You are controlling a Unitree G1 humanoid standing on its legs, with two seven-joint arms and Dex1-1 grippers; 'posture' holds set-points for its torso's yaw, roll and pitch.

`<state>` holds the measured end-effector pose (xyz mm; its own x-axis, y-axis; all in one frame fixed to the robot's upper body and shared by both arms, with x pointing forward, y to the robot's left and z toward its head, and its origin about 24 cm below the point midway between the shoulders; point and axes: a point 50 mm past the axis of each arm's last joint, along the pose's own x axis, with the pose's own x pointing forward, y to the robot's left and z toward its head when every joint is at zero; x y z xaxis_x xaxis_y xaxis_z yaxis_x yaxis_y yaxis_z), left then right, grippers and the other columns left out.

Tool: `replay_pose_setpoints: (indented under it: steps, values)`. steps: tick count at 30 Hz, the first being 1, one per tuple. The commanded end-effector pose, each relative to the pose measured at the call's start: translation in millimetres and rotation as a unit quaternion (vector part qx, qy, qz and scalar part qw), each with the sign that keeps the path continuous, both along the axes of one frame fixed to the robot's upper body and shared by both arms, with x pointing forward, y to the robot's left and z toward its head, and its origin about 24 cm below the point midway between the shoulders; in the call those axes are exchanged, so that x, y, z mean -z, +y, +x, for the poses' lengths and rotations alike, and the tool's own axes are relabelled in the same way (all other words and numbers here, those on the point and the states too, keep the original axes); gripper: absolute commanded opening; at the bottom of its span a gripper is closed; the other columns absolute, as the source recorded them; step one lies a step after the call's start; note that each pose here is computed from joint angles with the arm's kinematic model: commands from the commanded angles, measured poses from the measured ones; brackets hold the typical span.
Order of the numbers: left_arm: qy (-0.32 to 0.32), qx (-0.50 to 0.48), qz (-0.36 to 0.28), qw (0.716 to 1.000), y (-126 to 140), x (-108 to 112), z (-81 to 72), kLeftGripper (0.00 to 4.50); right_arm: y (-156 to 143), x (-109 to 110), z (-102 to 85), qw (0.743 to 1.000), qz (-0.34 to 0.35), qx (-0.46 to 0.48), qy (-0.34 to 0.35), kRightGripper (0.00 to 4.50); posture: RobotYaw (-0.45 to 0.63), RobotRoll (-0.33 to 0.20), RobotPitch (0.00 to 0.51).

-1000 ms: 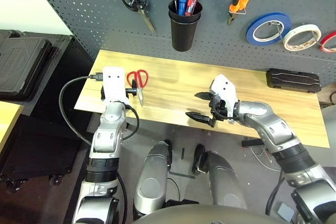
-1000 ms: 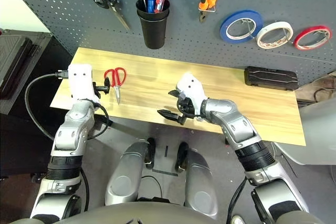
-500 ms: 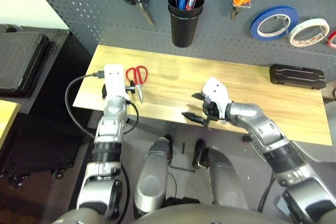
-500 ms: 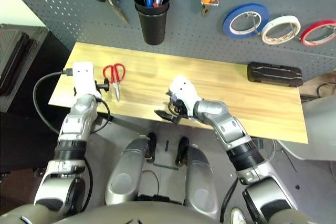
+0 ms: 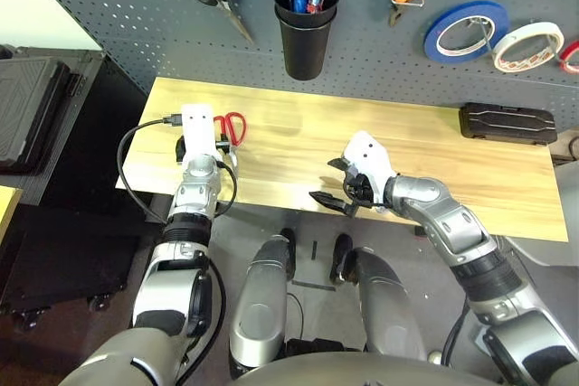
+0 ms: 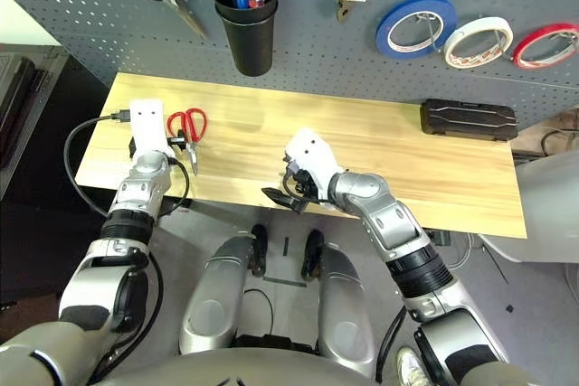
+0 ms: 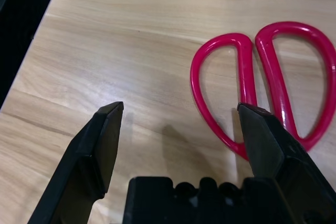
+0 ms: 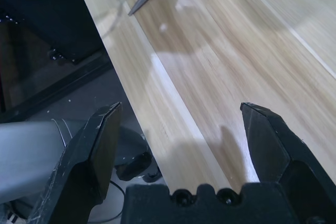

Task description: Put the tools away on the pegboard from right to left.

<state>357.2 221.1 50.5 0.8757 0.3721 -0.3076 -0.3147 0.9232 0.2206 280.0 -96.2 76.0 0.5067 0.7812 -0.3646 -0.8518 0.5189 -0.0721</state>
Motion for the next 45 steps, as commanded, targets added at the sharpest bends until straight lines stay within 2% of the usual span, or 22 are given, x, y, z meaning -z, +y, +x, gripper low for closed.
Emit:
replay_pose_setpoints:
  steps: [1,7,10,13,19,20,31,39,43,45]
  values:
    - [0.025,-0.016,0.007,1.000,6.3,12.9,-3.7,4.44,1.9,1.2,-5.1,1.000,-0.003,-0.003,0.004,4.50,0.14,0.000,0.393]
    - [0.048,-0.050,0.003,0.998,11.0,20.0,-3.1,4.44,0.7,-2.5,-5.9,1.000,-0.001,0.004,0.001,4.50,0.13,0.000,0.390]
    - [0.058,-0.048,0.004,0.997,10.9,22.5,-2.9,3.84,0.4,-4.0,-6.3,1.000,-0.001,0.007,0.000,4.50,0.12,0.000,0.387]
    - [0.068,-0.045,-0.006,0.997,8.6,25.7,-3.3,2.74,-0.4,-5.1,-5.7,1.000,-0.001,0.008,-0.001,4.50,0.12,0.000,0.385]
    - [0.065,-0.030,-0.035,0.997,-0.8,29.0,-5.5,0.26,-4.5,-7.2,-4.8,1.000,0.000,-0.006,-0.007,4.50,0.13,0.000,0.380]
    - [0.062,-0.028,-0.039,0.997,-2.6,28.9,-6.0,0.02,-5.0,-7.7,-4.8,1.000,0.001,-0.012,-0.009,4.50,0.14,0.000,0.379]
    - [0.013,-0.032,-0.081,0.996,-13.8,17.2,-13.9,0.02,-4.6,-8.1,1.7,0.999,0.011,-0.045,-0.022,4.50,0.19,0.000,0.346]
    - [-0.109,-0.054,-0.117,0.986,-4.4,-22.1,-16.6,0.02,0.8,-16.4,11.1,0.992,0.062,-0.075,-0.074,4.50,0.28,0.000,0.302]
    - [-0.148,-0.074,-0.158,0.974,-2.0,-37.3,-22.6,0.02,-0.8,-19.9,15.7,0.988,0.093,-0.079,-0.097,4.50,0.32,0.000,0.273]
    - [-0.168,-0.075,-0.157,0.970,-1.3,-46.0,-26.8,0.02,-1.8,-23.4,18.2,0.985,0.106,-0.080,-0.110,4.50,0.33,0.000,0.257]
